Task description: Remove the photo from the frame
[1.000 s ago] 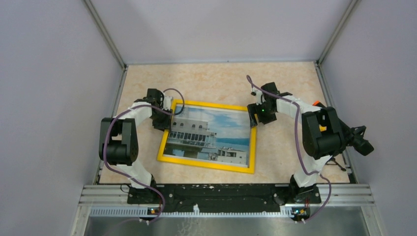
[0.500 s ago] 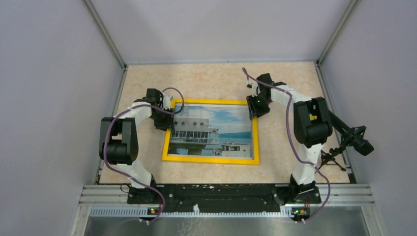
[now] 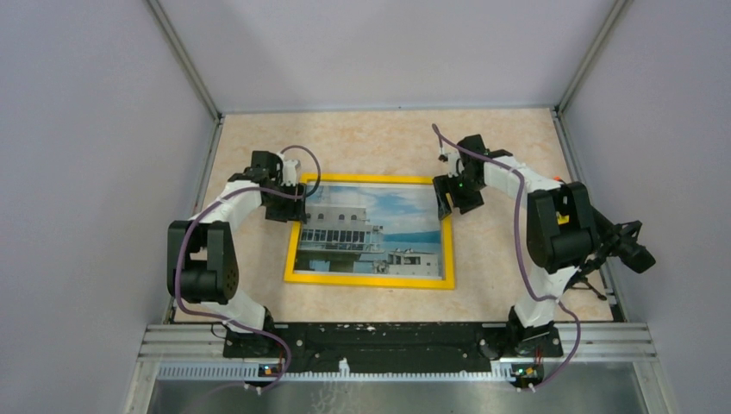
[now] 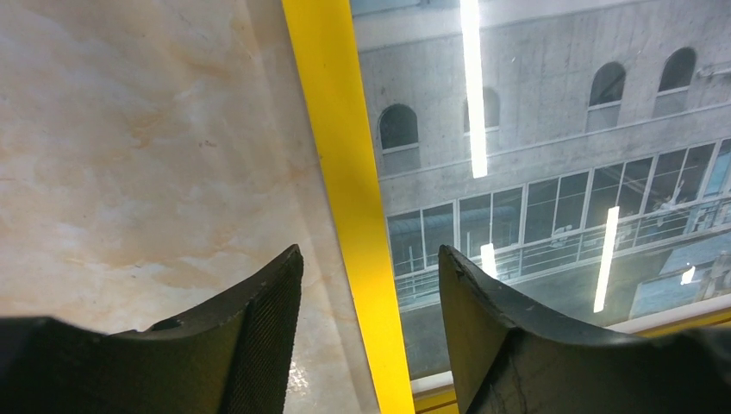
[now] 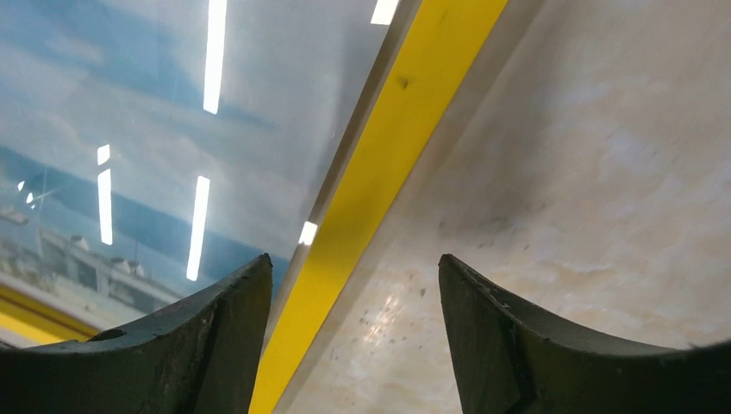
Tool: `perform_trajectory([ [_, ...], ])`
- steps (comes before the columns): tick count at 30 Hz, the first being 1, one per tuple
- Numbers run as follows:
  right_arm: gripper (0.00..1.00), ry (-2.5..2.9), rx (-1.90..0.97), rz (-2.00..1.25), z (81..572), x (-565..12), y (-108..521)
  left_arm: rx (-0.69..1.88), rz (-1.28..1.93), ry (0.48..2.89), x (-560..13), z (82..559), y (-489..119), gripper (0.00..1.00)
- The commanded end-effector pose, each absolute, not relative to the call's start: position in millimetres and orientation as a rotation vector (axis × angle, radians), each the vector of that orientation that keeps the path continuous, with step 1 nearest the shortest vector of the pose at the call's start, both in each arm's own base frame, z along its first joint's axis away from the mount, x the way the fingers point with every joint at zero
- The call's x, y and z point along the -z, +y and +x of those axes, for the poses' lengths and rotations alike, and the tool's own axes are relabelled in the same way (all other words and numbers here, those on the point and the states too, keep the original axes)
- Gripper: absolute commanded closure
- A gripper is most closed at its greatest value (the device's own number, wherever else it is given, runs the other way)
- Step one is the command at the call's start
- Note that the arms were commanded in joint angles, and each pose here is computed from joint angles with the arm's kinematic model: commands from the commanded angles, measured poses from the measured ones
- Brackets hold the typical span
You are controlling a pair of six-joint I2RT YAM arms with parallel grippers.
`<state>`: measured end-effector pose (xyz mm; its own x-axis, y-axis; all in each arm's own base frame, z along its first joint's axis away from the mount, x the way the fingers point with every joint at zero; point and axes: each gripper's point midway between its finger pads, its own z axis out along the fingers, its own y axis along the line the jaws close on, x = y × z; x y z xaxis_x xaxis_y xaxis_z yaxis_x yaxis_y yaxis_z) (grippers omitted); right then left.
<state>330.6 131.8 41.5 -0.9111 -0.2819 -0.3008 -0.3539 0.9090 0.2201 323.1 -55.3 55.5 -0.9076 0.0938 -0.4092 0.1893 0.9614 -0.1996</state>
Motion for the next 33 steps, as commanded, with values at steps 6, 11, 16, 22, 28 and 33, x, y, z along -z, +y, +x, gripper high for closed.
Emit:
perform_trajectory([
  [6,0.42,2.854,-0.470,-0.473,314.6,-25.6,142.1,0.333,0.219,2.732,-42.3,318.0,-55.2,0.45],
  [11,0.58,2.865,-0.469,-0.471,319.5,-27.6,143.5,0.370,0.218,2.724,-44.3,317.2,-62.1,0.63],
  [16,0.88,2.834,-0.490,-0.479,321.5,-47.2,146.5,0.389,0.222,2.703,-59.5,315.9,-64.8,0.86],
  [22,1.00,2.831,-0.506,-0.473,318.5,-54.9,147.7,0.430,0.213,2.722,-71.2,316.1,-69.5,1.00],
  [28,1.00,2.830,-0.566,-0.469,328.2,-64.6,154.9,0.450,0.205,2.730,-78.1,326.8,-72.1,1.00],
  [33,1.00,2.859,-0.578,-0.407,333.8,-59.5,153.6,0.416,0.191,2.747,-74.1,335.7,-68.2,1.00],
])
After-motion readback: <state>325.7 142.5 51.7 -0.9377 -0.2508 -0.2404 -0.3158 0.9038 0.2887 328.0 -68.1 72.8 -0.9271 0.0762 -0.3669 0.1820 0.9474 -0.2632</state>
